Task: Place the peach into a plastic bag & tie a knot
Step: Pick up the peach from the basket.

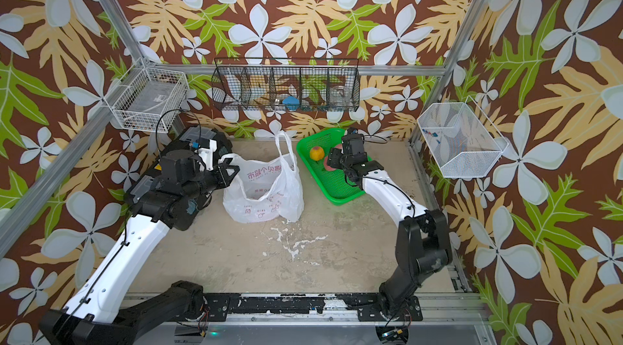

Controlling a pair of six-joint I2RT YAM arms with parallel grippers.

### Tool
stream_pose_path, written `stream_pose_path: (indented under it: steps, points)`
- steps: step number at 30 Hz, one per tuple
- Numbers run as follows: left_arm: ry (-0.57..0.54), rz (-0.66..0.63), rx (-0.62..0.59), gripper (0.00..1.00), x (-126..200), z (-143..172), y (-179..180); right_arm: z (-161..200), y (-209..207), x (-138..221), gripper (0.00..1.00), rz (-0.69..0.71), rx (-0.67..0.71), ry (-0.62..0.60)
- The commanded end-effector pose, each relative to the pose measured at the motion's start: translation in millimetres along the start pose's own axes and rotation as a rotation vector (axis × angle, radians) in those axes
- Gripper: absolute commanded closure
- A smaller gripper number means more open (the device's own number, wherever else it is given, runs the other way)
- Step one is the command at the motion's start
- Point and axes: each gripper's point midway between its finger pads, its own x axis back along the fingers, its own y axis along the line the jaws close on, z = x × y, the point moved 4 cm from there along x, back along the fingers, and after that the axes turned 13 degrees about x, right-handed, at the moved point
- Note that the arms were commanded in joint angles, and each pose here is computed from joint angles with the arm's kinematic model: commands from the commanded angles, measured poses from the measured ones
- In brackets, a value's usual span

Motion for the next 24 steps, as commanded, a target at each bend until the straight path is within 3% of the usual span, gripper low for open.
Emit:
stream_pose_path:
  steps: [1, 5, 11, 24]
  points:
    - [0.015, 0.066, -0.034, 1.0, 5.1, 1.1, -11.7, 9.8, -38.0, -18.0, 0.23, 0.211, 0.051, 0.087]
    - [0.019, 0.089, -0.026, 1.0, 4.3, 5.9, -10.6, 22.4, -52.1, -47.2, 0.17, 0.248, 0.051, 0.155]
    - [0.024, 0.094, -0.02, 1.0, 1.0, 9.0, -7.6, 44.6, -58.5, -91.5, 0.17, 0.235, 0.016, 0.248]
    - [0.019, 0.103, -0.026, 1.0, 7.3, 13.9, -7.1, 69.5, -76.6, -128.1, 0.22, 0.304, -0.031, 0.31]
